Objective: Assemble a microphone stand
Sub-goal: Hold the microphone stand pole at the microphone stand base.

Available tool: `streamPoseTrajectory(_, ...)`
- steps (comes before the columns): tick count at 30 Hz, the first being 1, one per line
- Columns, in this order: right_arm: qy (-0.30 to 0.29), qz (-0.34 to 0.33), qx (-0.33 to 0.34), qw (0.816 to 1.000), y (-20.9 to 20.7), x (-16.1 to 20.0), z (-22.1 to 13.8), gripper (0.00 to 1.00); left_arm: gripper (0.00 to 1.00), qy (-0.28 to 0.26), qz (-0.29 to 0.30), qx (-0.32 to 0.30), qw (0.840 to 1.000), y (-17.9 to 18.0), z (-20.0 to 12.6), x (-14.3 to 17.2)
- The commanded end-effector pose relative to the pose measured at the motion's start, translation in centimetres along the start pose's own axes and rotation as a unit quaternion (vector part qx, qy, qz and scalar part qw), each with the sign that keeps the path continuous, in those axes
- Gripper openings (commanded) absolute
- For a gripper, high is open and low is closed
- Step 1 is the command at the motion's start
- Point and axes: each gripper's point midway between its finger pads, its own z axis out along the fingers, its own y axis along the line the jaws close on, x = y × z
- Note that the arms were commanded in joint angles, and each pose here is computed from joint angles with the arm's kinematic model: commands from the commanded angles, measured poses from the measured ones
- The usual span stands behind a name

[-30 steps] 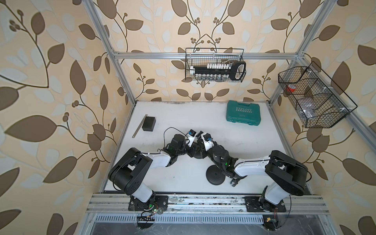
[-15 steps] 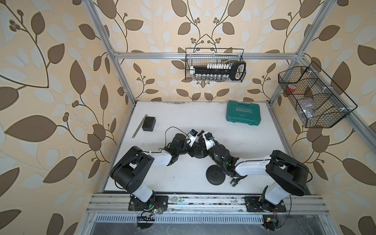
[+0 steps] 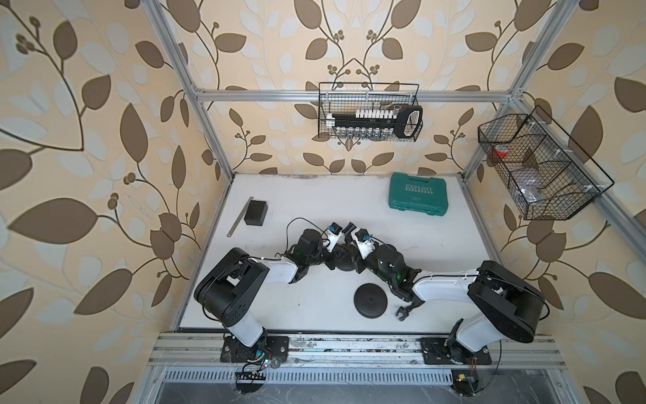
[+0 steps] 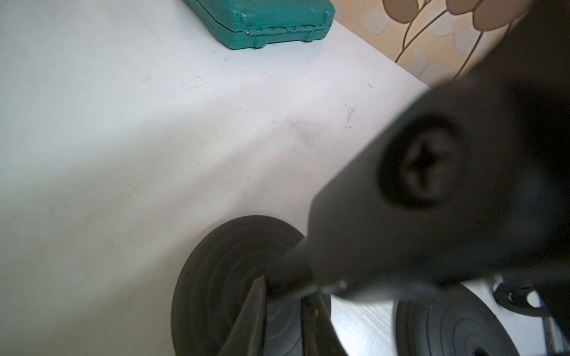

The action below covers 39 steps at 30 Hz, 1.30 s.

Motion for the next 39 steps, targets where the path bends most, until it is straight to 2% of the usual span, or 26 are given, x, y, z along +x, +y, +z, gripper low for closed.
streamPoseTrajectory(1, 0.044, -0.016, -0.066, 0.997, 1.2, 2.0, -1.4, 0.54, 0.00, 0.002, 0.003, -0.021, 1.000, 1.1, 0.6, -0.5)
streamPoseTrajectory(5, 0.046, -0.005, -0.080, 0.996, -1.0, 1.8, -3.0, 0.59, 0.00, 0.013, 0.005, -0.023, 1.000, 1.3, 1.0, -0.4)
streamPoseTrajectory(13, 0.028, 0.011, -0.087, 0.996, -3.7, 0.4, -4.9, 0.60, 0.00, 0.005, 0.000, -0.021, 1.000, 1.1, 0.7, -0.7)
streamPoseTrajectory(15, 0.024, 0.015, -0.084, 0.996, -4.0, 0.1, -5.1, 0.61, 0.10, -0.002, -0.002, -0.020, 1.000, 0.9, 0.4, -1.0)
streamPoseTrajectory(16, 0.022, 0.019, -0.087, 0.996, -3.9, -0.1, -5.1, 0.62, 0.19, -0.006, -0.003, -0.020, 1.000, 0.8, 0.2, -1.1)
streamPoseTrajectory(17, 0.022, 0.023, -0.090, 0.995, -3.8, -0.1, -5.1, 0.64, 0.24, -0.011, -0.005, -0.021, 1.000, 0.7, -0.1, -1.3)
streamPoseTrajectory(23, 0.041, 0.067, -0.090, 0.993, -3.8, 0.2, -4.4, 0.68, 0.45, -0.037, -0.022, -0.042, 0.998, 0.4, -2.2, -3.2)
streamPoseTrajectory(28, 0.029, 0.069, -0.085, 0.994, -3.8, -0.2, -4.4, 0.68, 0.50, -0.043, -0.046, -0.065, 0.996, 0.6, -3.7, -4.4)
streamPoseTrajectory(33, 0.020, 0.064, -0.075, 0.995, -4.1, -0.9, -4.6, 0.68, 0.52, -0.024, -0.073, -0.071, 0.994, 0.5, -4.1, -4.0)
streamPoseTrajectory(39, 0.029, 0.032, -0.073, 0.996, -4.3, -1.0, -5.0, 0.67, 0.58, -0.035, -0.064, -0.039, 0.997, -0.6, -4.1, -3.8)
